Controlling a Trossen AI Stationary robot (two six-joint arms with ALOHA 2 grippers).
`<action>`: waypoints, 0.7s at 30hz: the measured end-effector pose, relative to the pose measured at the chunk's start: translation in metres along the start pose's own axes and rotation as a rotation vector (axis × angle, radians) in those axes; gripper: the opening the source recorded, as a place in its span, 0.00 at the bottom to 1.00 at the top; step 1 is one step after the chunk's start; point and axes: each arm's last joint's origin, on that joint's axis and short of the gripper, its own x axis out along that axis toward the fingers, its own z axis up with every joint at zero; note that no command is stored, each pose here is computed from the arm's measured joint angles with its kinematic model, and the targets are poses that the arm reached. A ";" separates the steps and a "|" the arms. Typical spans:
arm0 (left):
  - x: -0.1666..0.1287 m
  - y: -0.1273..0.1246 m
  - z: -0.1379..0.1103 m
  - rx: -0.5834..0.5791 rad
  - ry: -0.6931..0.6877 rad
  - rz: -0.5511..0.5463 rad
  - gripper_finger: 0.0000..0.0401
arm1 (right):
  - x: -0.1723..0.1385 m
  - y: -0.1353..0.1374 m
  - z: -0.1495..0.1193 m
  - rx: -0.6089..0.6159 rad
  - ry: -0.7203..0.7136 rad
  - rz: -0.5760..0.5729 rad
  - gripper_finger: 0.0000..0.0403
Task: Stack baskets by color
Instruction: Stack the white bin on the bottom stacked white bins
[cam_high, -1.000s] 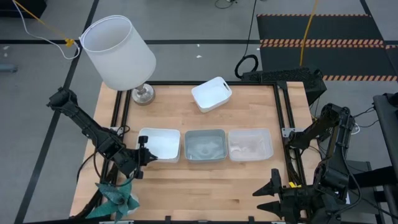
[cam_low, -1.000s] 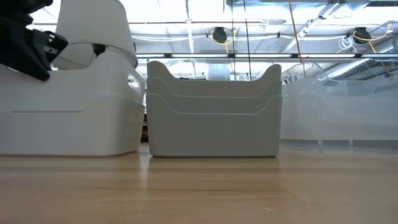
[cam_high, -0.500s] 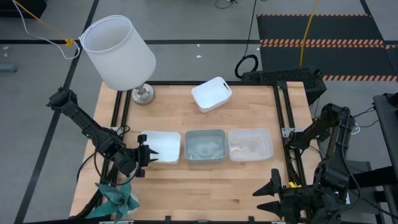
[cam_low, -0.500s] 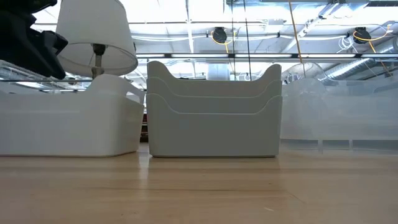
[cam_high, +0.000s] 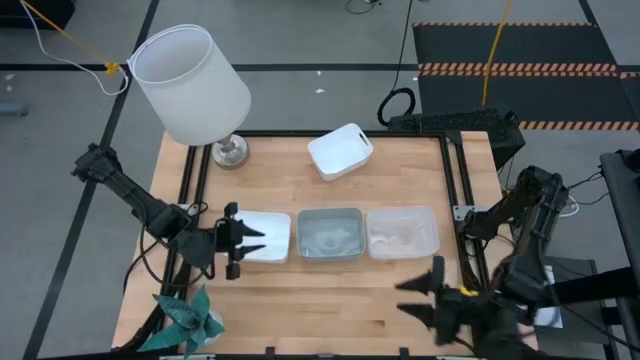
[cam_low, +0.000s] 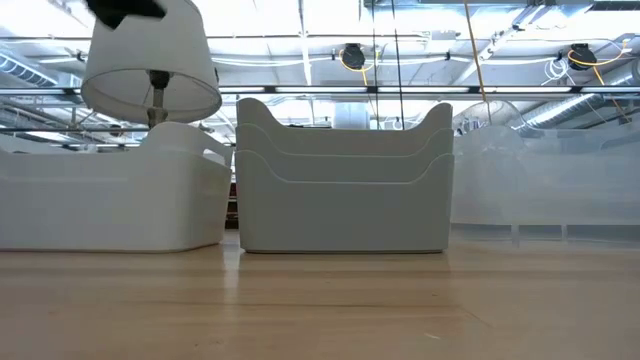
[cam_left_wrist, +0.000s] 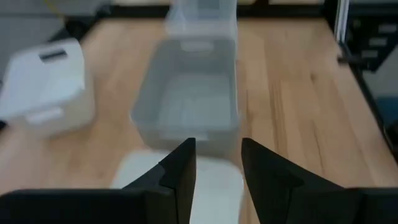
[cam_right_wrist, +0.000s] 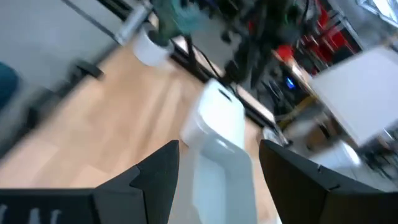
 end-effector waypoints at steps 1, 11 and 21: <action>0.000 0.001 0.006 0.003 -0.021 0.003 0.33 | 0.008 -0.002 -0.004 -0.008 0.022 -0.018 0.53; 0.002 0.013 0.049 0.118 -0.298 0.073 0.33 | 0.087 -0.072 -0.046 0.003 0.256 0.008 0.53; 0.013 0.034 0.045 0.098 -0.216 0.179 0.33 | 0.142 -0.209 -0.107 0.132 0.173 0.120 0.53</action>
